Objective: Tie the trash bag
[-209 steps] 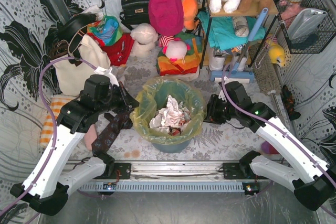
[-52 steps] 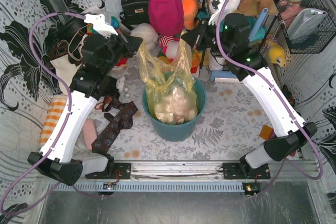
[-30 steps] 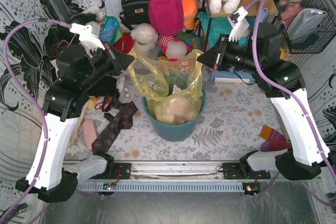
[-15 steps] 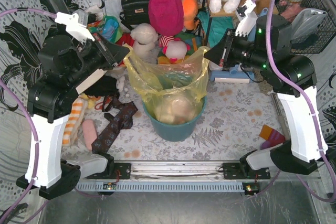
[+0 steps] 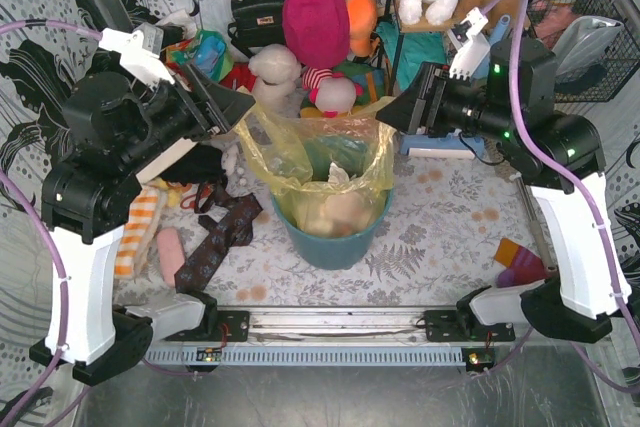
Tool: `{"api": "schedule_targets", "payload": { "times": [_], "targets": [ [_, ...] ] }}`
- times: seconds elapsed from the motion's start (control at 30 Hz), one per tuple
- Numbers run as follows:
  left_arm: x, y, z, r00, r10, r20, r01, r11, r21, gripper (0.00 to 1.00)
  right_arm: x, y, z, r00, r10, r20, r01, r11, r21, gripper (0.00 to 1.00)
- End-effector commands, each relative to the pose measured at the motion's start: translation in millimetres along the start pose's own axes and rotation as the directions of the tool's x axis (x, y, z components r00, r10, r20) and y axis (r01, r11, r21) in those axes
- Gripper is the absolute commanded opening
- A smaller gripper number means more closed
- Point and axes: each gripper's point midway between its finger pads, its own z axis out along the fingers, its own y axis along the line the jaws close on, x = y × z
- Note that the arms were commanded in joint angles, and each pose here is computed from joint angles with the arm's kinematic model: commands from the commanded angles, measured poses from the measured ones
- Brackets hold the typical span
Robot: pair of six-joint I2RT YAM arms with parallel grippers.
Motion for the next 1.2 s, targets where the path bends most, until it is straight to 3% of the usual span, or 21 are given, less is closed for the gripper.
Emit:
{"api": "schedule_targets", "payload": {
  "times": [0.0,0.23,0.43,0.53,0.7,0.8,1.17],
  "targets": [
    [9.3,15.5,-0.7,0.999,0.019,-0.028,-0.02,0.998,-0.059,0.68,10.2,-2.9,-15.1,1.0,0.013,-0.006,-0.013,1.0,0.014,0.6],
    [35.1,21.4,17.5,0.994,-0.011,-0.112,0.008,1.0,-0.021,0.7,25.9,-6.1,0.4,0.997,0.063,-0.032,-0.064,0.998,-0.027,0.61],
    [41.4,14.9,17.8,0.99,-0.003,-0.143,0.006,1.0,0.027,0.57,34.1,-8.5,6.3,0.995,0.098,-0.034,-0.1,0.994,-0.044,0.6],
    [42.9,13.9,16.8,0.989,0.0,-0.147,0.005,0.999,0.035,0.48,35.5,-7.6,8.1,0.993,0.118,-0.022,-0.119,0.991,-0.064,0.51],
    [36.3,4.2,12.4,0.992,0.003,-0.125,0.006,0.997,0.07,0.32,18.6,12.2,5.4,0.99,0.133,0.036,-0.126,0.979,-0.159,0.13],
    [27.2,-11.3,7.6,0.995,0.008,-0.098,0.006,0.991,0.134,0.3,3.6,28.5,3.0,0.991,0.12,0.052,-0.106,0.971,-0.215,0.02],
    [-21.9,-63.5,-10.4,0.999,0.012,0.041,-0.024,0.954,0.3,0.27,-66.0,88.9,-13.7,0.988,0.027,0.152,0.03,0.932,-0.361,0.0]
  ]
}}
